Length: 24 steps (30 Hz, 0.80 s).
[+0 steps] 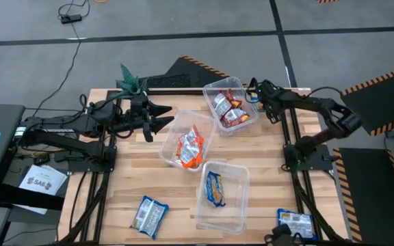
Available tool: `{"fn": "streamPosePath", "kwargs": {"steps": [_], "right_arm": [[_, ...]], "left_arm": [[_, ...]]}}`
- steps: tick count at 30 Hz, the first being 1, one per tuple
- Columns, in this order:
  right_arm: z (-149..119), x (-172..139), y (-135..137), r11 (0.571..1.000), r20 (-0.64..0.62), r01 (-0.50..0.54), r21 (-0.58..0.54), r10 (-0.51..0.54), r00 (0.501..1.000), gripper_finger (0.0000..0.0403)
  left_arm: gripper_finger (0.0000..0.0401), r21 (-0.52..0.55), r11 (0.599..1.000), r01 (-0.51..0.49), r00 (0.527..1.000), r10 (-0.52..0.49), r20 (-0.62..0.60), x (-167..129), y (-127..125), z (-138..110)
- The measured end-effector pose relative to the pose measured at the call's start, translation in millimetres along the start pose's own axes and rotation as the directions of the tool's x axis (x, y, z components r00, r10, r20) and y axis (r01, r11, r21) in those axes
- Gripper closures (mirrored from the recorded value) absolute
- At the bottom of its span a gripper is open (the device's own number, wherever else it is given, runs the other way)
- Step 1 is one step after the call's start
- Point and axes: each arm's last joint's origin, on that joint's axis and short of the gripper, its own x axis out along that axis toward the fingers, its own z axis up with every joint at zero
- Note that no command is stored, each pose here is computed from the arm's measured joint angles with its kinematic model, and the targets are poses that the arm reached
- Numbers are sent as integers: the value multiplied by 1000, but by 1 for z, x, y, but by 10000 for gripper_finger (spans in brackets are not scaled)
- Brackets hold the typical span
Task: Sort Maruchan noodles
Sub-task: Put the blue noodle pack into the bottom transparent bin
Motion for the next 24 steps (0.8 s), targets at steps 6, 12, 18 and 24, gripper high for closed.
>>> {"fn": "streamPosePath", "kwargs": {"steps": [6, 12, 18, 24], "right_arm": [[-6, 17, 1, 1000, -16, 23, 20, -22, 1000, 97], [-8, 23, 1, 999, -21, 31, 8, -31, 999, 117], [-5, 19, -4, 995, -21, 94, -43, -95, 995, 263], [-4, -2, -9, 982, 57, 69, -178, -59, 997, 388]], "left_arm": [[159, -27, 1000, -1, 1000, 1, 2, 0, 0, 0], [159, -45, 999, -2, 1000, 2, 2, 0, 0, 0], [159, -47, 999, -2, 1000, 2, 5, 0, 0, 0], [159, -45, 999, -2, 1000, 2, 5, 0, 0, 0]]}}
